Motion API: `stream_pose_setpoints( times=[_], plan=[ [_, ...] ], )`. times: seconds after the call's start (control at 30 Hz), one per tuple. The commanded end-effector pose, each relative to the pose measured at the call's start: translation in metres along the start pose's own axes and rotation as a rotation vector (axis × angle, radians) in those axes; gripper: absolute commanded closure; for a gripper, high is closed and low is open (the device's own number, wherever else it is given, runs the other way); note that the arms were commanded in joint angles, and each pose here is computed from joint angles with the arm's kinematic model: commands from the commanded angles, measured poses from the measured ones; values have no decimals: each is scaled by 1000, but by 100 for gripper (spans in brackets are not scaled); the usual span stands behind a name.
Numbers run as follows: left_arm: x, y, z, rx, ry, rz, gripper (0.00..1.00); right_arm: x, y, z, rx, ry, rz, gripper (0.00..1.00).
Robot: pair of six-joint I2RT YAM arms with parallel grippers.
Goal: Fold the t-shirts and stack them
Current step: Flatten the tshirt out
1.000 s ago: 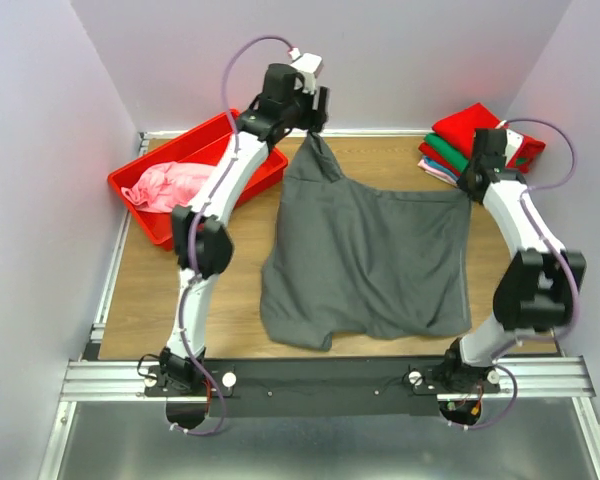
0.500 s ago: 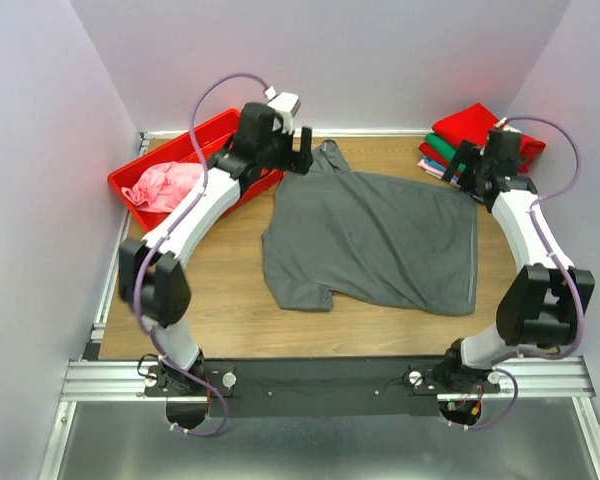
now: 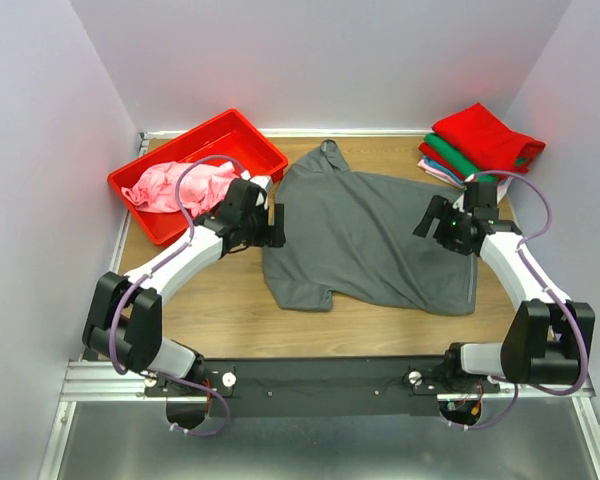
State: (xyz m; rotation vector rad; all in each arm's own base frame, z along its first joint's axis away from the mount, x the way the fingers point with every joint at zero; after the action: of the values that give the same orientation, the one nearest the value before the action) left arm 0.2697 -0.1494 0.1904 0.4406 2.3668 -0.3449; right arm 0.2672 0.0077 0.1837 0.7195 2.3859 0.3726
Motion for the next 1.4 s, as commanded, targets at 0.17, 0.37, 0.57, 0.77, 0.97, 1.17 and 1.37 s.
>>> stream_pose_setpoints(
  times=[0.17,0.37,0.57,0.77,0.97,1.17,1.37],
  plan=[
    [31,3,11,-35,74,-70,12,43,-16,6,54,126,70,5],
    [45,8,27,-73,145,-64,12,45,-20,11,77,140,52,5],
    [51,6,41,-47,181,-77,18,45,-20,13,87,144,63,5],
    [57,3,52,-22,197,-83,31,45,-22,17,104,153,57,5],
    [51,-2,61,21,190,-78,77,44,-22,19,114,155,65,5],
    [-2,-10,33,33,52,-87,100,39,-21,22,136,140,74,5],
    [-48,-21,-2,77,-61,-99,100,34,-19,28,155,139,78,5]
  ],
)
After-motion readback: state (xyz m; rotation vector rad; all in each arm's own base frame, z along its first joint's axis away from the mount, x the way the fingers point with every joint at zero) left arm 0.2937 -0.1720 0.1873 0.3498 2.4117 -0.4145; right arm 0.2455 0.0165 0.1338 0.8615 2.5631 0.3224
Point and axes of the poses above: each gripper's point midway between its finger pads, its own z axis out along the fingers, its own y axis along the line the jaws close on, x = y × z, the point moved 10 cm from there along -z, back along the fingers, and after that the axes turned 12 degrees about z, right-handed, at the moved point
